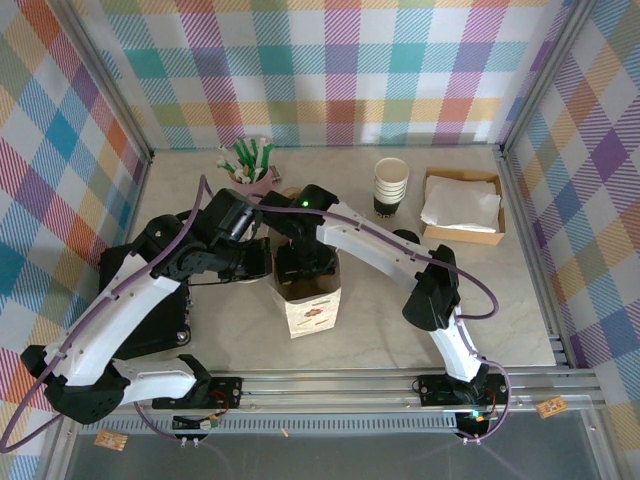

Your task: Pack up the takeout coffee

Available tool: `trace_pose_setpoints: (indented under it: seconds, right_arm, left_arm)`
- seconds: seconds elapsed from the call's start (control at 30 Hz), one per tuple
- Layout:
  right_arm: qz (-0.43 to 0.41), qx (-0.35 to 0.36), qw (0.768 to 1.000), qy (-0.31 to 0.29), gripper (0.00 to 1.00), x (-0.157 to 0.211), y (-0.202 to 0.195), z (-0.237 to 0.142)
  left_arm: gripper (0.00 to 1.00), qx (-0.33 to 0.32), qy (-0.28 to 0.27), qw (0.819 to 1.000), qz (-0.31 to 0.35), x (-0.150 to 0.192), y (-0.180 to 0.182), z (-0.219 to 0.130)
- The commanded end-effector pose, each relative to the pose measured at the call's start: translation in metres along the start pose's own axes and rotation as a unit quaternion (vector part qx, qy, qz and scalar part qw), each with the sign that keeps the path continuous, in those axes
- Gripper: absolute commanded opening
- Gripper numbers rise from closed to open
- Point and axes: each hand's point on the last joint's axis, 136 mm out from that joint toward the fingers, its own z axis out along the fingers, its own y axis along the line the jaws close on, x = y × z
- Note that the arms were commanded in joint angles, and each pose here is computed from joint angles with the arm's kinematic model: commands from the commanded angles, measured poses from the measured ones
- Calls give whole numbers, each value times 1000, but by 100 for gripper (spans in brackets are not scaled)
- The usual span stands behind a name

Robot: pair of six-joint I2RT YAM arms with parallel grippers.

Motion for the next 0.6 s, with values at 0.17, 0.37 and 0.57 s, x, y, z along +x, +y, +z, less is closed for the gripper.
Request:
trace_pose_setpoints:
  seconds: [0.17,0.37,0.57]
  right_arm:
    - [-58,-162,977,-126,67,25,66,-109]
    - [-62,-159,977,-124,66,25,66,-104]
    - [-45,-144,980,-130,66,25,56,-106]
  left_arm:
    - [0,-143,111,980,-77,30,59,47]
    - [0,-122,107,983,-84,32,58,48]
    - [0,-115,84,986,-82,27,57,37]
